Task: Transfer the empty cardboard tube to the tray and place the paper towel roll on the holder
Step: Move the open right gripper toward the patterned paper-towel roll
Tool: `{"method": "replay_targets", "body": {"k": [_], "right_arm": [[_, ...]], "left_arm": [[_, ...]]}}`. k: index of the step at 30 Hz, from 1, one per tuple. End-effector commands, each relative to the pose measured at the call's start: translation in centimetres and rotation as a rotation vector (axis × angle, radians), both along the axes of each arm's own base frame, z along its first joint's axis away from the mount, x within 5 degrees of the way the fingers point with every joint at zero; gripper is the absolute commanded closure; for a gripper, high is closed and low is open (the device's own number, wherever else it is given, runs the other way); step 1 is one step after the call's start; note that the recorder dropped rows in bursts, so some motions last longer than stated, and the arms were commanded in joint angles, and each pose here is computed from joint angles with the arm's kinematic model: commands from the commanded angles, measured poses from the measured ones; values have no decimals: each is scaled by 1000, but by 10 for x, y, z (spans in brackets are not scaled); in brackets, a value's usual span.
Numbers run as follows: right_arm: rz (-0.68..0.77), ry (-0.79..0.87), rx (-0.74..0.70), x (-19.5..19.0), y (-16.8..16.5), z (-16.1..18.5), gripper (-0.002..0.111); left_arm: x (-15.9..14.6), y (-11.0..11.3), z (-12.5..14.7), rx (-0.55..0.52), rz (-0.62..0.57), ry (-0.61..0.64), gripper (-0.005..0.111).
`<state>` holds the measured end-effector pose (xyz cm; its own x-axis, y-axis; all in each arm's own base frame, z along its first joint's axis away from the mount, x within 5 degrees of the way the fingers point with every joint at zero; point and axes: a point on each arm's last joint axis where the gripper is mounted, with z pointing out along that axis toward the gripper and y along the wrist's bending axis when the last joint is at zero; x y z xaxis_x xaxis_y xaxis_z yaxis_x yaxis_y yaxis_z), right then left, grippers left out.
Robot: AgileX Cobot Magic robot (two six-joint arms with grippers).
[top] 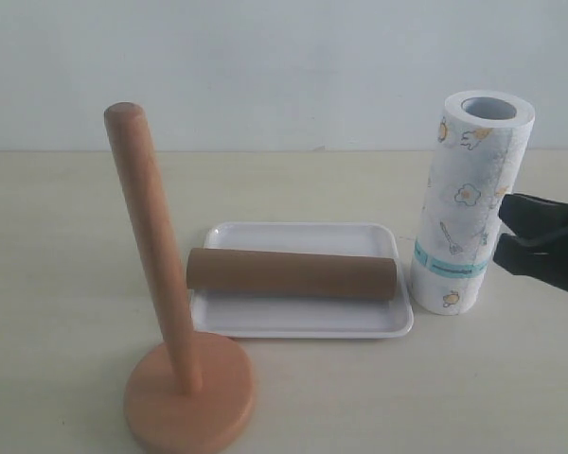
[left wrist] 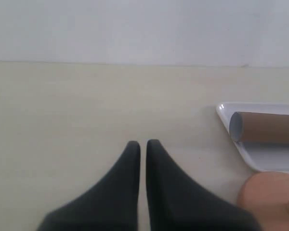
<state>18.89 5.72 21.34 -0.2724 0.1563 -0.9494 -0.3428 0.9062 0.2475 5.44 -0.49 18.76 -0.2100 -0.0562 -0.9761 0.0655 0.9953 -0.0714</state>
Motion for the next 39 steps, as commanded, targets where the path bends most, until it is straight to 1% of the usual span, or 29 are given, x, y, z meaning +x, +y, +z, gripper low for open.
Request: {"method": "replay_targets", "body": {"k": [1,3,4,7,8,9,11,14,19,23,30,39], "right_arm": [[14,-13,-49,1,1,0,104],[16,-14,-70,1,0,-1,91],[18,-17,-82,1,0,-1,80],[13,-24,-80,1,0,0,36],[22,-45,-104,1,0,0,15],[27,-61,-121,1,1,1,3],[39,-101,-150,1,1,3,4],[44,-129,-136,1,2,6,4],[12,-132,-167,2,-1,6,4],[8,-121,-163,8,0,1,4],[21,-55,-172,36,6,-22,4],[16,14,-175,75,13,-43,4]], "left_arm": [[0,0,-1,4,4,1,103],[0,0,-1,4,4,1,103],[0,0,-1,4,4,1,103],[0,0,-1,4,4,1,103],[0,0,-1,4,4,1,103],[0,0,-1,4,4,1,103],[0,0,-1,4,4,1,103],[0,0,-1,4,4,1,103],[0,0,-1,4,4,1,103],[0,0,-1,4,4,1,103],[0,0,-1,4,4,1,103],[0,0,-1,4,4,1,103]]}}
